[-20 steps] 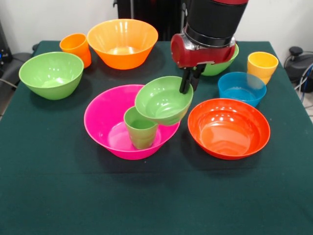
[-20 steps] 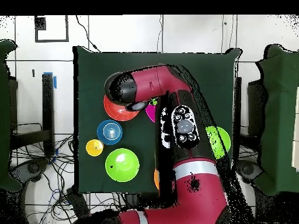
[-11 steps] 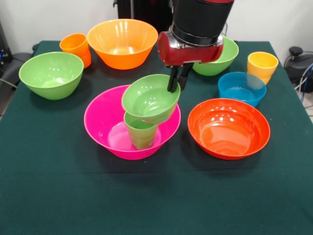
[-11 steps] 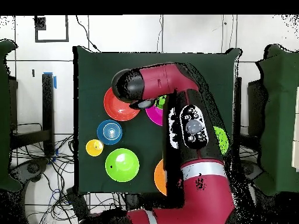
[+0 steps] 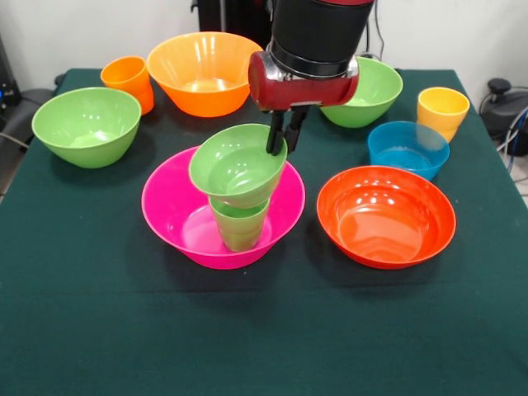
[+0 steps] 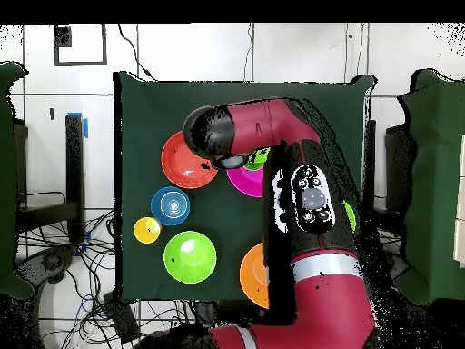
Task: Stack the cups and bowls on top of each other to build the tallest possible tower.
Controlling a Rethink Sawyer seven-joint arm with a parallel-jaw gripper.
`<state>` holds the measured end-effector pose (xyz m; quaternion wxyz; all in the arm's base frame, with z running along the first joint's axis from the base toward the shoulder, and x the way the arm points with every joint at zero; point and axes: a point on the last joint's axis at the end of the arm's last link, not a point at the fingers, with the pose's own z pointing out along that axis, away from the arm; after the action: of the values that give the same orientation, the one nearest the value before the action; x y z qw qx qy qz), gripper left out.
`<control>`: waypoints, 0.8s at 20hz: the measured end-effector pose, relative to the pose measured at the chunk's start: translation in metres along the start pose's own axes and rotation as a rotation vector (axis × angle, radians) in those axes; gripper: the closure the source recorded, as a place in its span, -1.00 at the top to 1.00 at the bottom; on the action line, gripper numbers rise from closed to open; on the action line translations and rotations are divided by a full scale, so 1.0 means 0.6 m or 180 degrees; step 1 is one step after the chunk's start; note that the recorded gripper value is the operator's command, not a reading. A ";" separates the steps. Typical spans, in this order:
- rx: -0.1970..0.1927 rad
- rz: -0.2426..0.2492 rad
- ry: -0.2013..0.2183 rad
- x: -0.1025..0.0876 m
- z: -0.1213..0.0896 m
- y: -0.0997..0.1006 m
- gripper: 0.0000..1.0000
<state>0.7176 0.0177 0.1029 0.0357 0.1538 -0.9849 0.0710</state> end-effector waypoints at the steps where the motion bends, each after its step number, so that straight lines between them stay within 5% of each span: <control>1: 0.0012 -0.0011 0.0001 0.001 0.001 0.000 -1.00; 16: 0.0146 -0.0187 -0.0022 -0.001 0.009 0.003 -1.00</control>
<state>0.7171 0.0189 0.0970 0.0308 0.1837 -0.9782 0.0919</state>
